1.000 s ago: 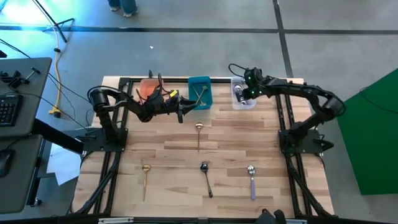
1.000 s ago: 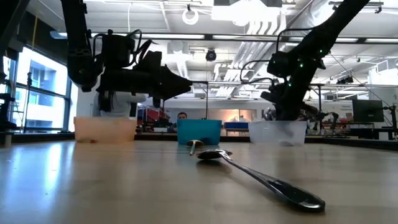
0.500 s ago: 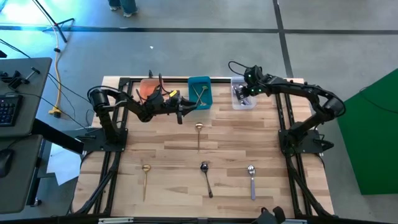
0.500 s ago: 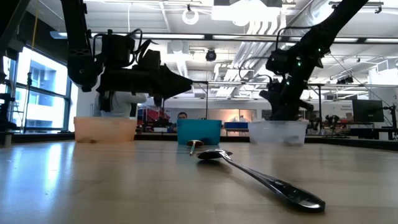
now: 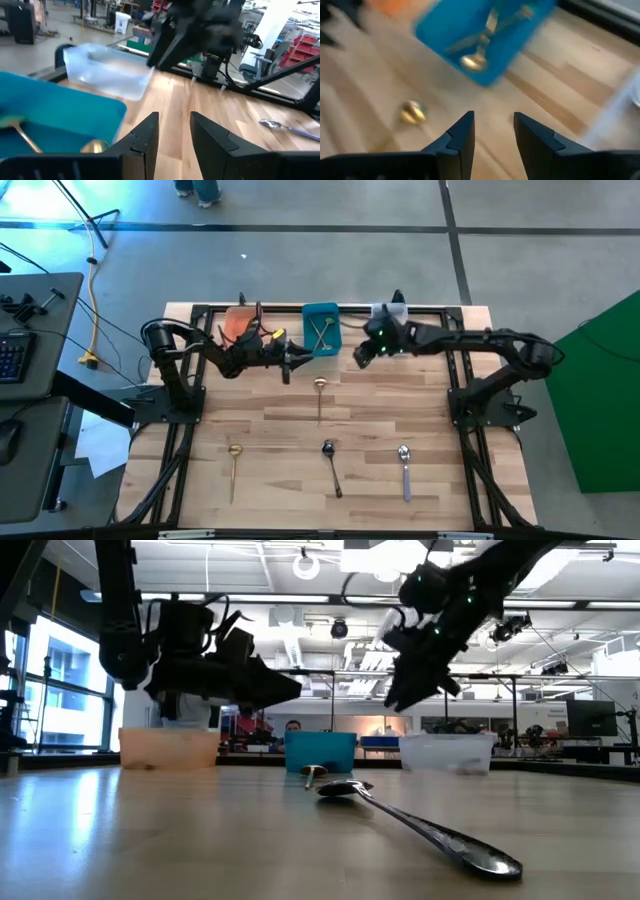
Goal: Sort silverware by color (type)
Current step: Put the top gold spoon into the blue bin
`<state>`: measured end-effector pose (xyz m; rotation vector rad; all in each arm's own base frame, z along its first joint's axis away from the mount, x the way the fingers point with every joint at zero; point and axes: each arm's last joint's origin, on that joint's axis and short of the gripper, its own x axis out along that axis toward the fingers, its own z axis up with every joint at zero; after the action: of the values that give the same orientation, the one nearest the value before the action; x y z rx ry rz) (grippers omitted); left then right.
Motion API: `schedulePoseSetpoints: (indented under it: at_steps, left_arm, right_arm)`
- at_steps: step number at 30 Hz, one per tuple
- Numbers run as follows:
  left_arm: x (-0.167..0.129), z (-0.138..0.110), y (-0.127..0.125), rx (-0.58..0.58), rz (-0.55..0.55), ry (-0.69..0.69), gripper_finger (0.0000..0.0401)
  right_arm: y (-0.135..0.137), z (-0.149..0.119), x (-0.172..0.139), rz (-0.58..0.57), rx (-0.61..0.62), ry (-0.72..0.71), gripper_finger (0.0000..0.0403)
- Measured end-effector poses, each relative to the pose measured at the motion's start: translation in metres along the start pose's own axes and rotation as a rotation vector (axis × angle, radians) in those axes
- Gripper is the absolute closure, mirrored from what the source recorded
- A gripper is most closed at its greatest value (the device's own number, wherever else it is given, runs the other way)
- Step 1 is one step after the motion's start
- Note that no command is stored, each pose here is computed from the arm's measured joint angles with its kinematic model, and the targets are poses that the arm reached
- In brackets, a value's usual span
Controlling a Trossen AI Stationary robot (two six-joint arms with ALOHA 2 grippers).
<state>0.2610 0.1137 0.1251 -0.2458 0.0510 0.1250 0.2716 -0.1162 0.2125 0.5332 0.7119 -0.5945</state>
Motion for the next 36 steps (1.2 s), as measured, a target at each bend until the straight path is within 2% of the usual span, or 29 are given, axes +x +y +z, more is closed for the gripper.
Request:
schedulePoseSetpoints:
  at_steps: [6, 11, 19, 24, 27, 31, 36]
  left_arm:
    - [-0.009, -0.012, -0.005, -0.012, 0.0, 0.058, 0.0307]
    - [-0.015, -0.014, -0.01, -0.004, 0.038, 0.018, 0.0312]
    - [-0.042, -0.022, -0.013, 0.068, 0.098, -0.033, 0.033]
    - [-0.047, -0.023, -0.015, 0.076, 0.112, -0.045, 0.0337]
    - [-0.047, -0.023, -0.015, 0.083, 0.114, -0.049, 0.0339]
    - [-0.047, -0.023, -0.015, 0.08, 0.115, -0.045, 0.0339]
    - [-0.047, -0.024, -0.014, 0.079, 0.116, -0.036, 0.0339]
  right_arm:
    - [0.053, -0.018, 0.003, 0.061, 0.03, -0.083, 0.0281]
    - [0.08, -0.044, 0.029, 0.02, 0.113, -0.027, 0.0281]
    - [0.128, -0.046, 0.066, -0.015, 0.12, 0.042, 0.0271]
    - [0.137, -0.049, 0.086, -0.092, 0.162, 0.122, 0.0234]
    - [0.142, -0.047, 0.094, -0.091, 0.187, 0.122, 0.0221]
    - [0.146, -0.048, 0.105, -0.101, 0.183, 0.13, 0.0226]
    - [0.144, -0.055, 0.118, -0.13, 0.179, 0.144, 0.0258]
